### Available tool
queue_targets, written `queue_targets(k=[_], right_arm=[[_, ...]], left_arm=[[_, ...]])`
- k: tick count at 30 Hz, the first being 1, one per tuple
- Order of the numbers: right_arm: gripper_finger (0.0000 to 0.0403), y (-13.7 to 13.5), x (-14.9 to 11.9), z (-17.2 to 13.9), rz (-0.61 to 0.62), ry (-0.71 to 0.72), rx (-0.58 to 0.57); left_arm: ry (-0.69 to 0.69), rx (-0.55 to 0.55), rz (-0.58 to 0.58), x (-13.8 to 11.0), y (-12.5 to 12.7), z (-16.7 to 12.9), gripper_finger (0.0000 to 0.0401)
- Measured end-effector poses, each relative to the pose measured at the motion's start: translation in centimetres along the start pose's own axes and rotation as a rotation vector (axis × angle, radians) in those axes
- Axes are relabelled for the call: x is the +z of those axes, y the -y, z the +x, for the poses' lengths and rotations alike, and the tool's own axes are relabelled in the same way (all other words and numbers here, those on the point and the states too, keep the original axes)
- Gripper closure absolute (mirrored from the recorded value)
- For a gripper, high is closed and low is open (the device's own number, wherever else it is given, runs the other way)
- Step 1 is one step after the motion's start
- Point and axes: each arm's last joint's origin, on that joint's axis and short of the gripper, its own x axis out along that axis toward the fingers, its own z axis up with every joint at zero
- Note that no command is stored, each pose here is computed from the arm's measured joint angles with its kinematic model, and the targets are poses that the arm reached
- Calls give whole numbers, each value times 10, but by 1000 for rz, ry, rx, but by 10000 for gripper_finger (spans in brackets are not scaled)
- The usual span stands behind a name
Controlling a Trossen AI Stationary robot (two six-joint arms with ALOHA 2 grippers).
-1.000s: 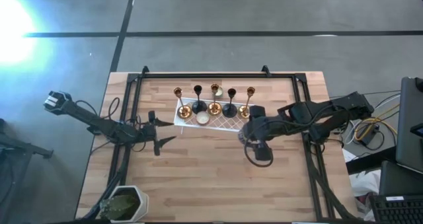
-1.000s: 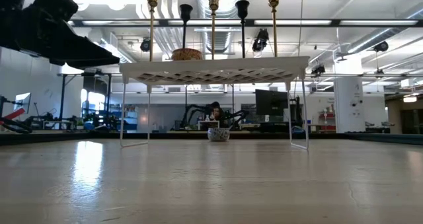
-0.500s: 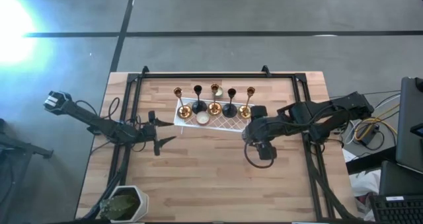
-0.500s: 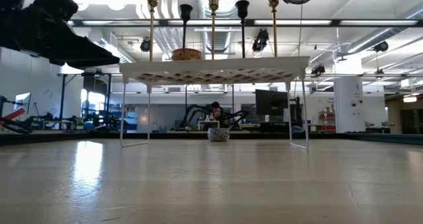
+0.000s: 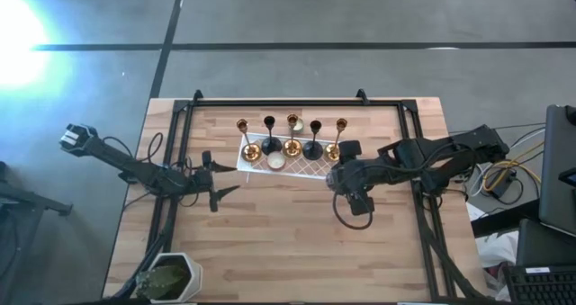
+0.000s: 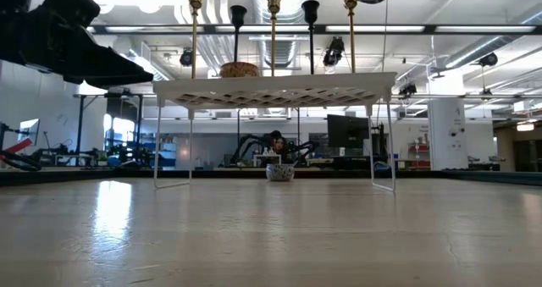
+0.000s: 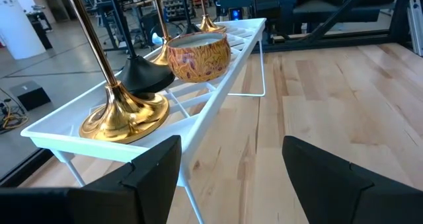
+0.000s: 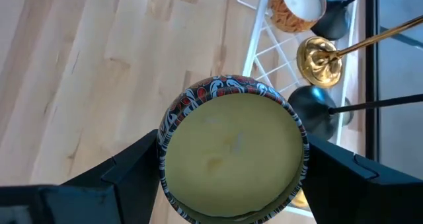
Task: Pick & Place candle stick holders
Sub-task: Put the blue scented candle on the shelf
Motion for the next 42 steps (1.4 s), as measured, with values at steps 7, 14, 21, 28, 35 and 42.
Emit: queue_targets(k=[7, 14, 21, 28, 35, 42], right_arm=[[117, 1, 2, 1, -60, 18, -47], [117, 0, 4, 1, -251, 33, -10], [117, -2, 4, 1, -577, 52, 40], [117, 12, 4, 20, -790, -25, 54], [117, 23, 5, 37, -899, -69, 77], [117, 34, 6, 46, -916, -87, 141]], left_arm=[[0, 0, 0, 0, 0, 0, 133], [0, 1, 0, 0, 0, 0, 133], [0, 1, 0, 0, 0, 0, 133], [0, 1, 0, 0, 0, 0, 133], [0, 1, 0, 0, 0, 0, 133], [0, 1, 0, 0, 0, 0, 133]])
